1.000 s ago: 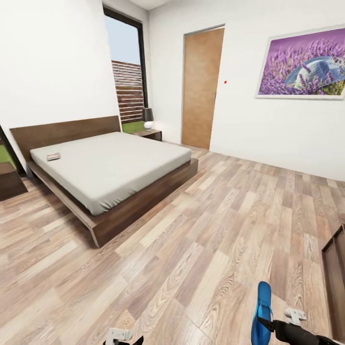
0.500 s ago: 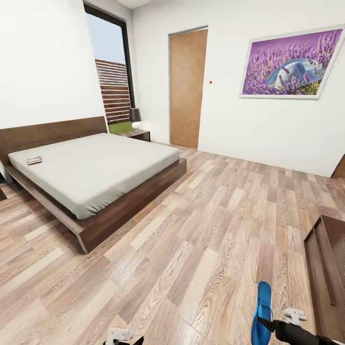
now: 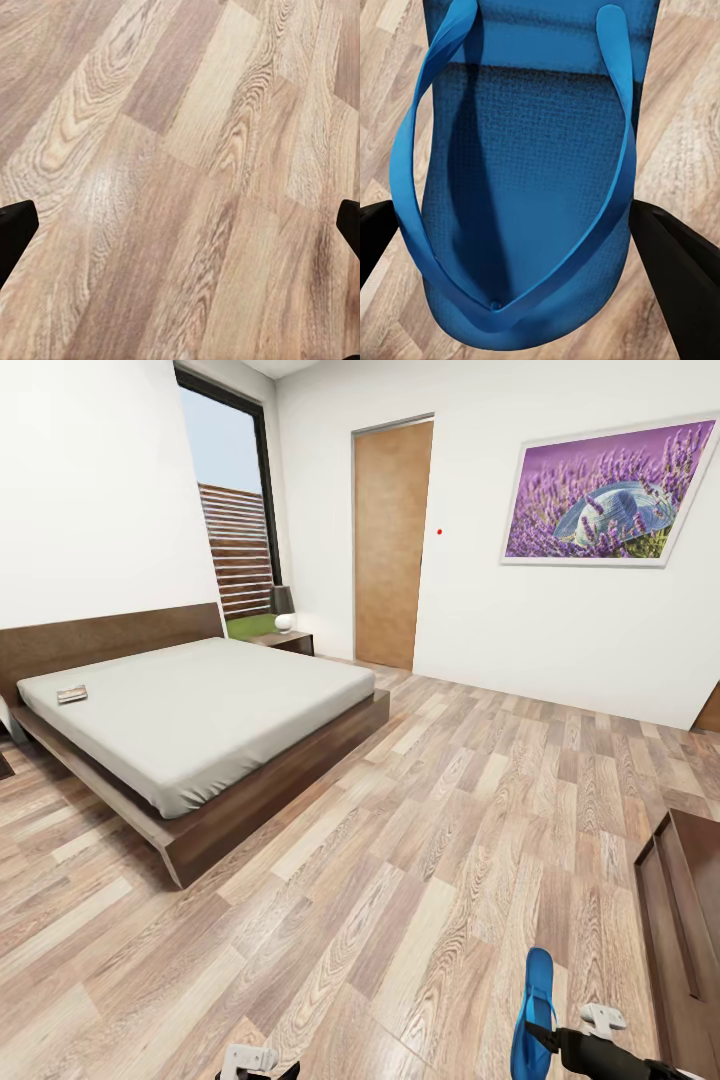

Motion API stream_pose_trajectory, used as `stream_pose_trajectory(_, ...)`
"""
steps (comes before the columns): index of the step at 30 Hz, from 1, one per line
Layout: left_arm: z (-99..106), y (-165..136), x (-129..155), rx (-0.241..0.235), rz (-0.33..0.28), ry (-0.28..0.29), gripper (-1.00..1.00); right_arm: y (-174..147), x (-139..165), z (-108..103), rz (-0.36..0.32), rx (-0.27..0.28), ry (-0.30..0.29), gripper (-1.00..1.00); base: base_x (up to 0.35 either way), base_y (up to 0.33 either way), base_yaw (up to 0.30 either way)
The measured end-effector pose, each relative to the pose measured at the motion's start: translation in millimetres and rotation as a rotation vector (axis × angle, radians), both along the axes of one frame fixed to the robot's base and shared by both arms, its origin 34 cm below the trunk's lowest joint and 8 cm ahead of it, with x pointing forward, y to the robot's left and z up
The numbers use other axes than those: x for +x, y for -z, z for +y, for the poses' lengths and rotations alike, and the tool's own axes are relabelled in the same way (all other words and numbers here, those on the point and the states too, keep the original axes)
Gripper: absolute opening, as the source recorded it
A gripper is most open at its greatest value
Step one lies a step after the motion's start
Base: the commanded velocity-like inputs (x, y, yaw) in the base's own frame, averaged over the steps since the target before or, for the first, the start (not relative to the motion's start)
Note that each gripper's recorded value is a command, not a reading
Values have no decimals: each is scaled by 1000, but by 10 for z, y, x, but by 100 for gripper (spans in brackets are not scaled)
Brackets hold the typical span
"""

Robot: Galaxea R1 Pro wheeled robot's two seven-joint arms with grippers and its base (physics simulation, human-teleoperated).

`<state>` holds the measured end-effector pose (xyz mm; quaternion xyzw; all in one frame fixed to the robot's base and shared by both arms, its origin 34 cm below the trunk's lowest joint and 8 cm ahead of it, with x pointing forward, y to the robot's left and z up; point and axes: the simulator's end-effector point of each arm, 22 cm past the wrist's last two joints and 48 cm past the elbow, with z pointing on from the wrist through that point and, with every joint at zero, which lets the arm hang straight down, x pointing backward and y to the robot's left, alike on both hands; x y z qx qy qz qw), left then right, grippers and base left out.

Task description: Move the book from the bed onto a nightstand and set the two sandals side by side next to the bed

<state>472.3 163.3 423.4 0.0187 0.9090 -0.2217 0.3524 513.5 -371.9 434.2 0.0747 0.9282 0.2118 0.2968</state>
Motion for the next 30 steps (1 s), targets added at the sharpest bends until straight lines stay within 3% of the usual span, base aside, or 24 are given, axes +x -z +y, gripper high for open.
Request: stream_pose_trajectory(30,-9,-1,0,-2,0,-1,100,2,0,11,0,1,-1,-100,0,0,0)
